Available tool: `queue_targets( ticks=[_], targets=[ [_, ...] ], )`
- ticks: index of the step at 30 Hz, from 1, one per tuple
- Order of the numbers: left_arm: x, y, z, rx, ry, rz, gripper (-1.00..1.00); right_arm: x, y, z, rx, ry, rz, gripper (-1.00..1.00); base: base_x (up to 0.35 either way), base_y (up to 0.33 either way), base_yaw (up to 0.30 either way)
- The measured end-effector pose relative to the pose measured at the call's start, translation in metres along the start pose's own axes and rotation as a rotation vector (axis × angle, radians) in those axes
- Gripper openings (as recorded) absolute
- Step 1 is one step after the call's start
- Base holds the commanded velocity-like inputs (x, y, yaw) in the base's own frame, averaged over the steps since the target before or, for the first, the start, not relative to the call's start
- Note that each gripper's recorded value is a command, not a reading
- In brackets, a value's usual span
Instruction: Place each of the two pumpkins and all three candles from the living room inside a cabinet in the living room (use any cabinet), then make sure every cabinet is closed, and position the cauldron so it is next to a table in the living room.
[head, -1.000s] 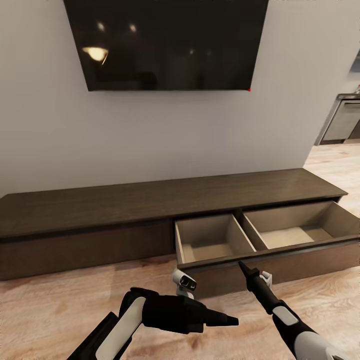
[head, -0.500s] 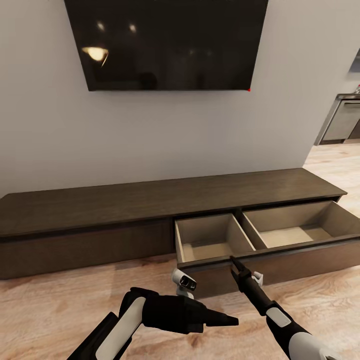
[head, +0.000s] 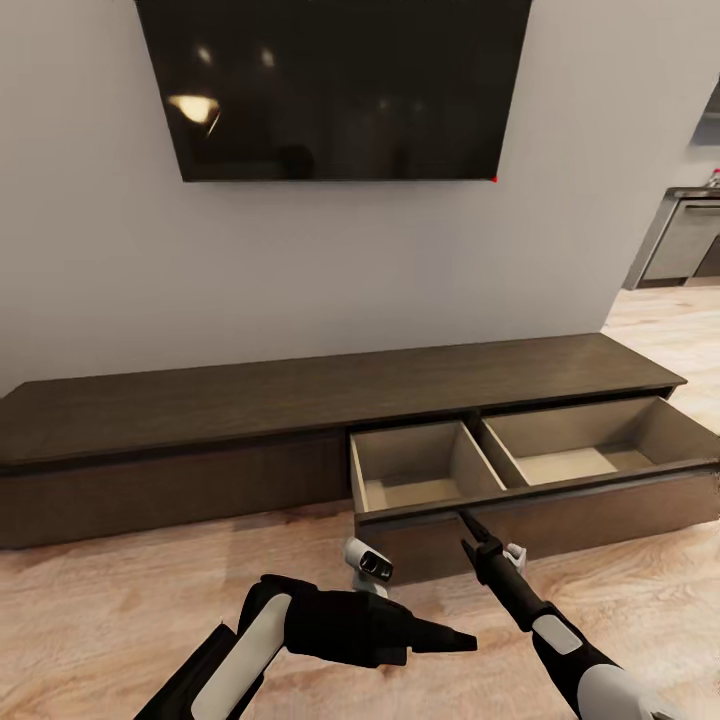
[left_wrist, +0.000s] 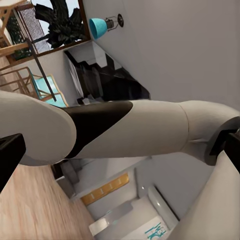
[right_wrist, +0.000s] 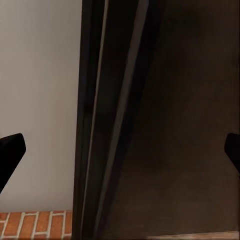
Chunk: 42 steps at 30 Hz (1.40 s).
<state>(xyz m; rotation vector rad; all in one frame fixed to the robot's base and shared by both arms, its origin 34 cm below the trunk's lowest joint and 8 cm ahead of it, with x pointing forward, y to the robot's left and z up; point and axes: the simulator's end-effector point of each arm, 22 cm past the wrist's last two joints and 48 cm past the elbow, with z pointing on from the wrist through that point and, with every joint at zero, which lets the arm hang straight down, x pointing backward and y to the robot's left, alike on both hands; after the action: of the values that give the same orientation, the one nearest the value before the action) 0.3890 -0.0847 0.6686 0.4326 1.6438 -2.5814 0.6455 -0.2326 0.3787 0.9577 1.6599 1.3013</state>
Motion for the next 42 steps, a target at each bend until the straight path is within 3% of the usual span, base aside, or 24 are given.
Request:
queue_targets(
  ticks=[42],
  targets=[
    [-0.0001,0.0030,-0.0083,-0.016,-0.007,0.002,1.00,-0.0013,0.0007,0.0001,-0.001,-0.002,-0.006,1.00,-0.022,0.000,0.000]
  ],
)
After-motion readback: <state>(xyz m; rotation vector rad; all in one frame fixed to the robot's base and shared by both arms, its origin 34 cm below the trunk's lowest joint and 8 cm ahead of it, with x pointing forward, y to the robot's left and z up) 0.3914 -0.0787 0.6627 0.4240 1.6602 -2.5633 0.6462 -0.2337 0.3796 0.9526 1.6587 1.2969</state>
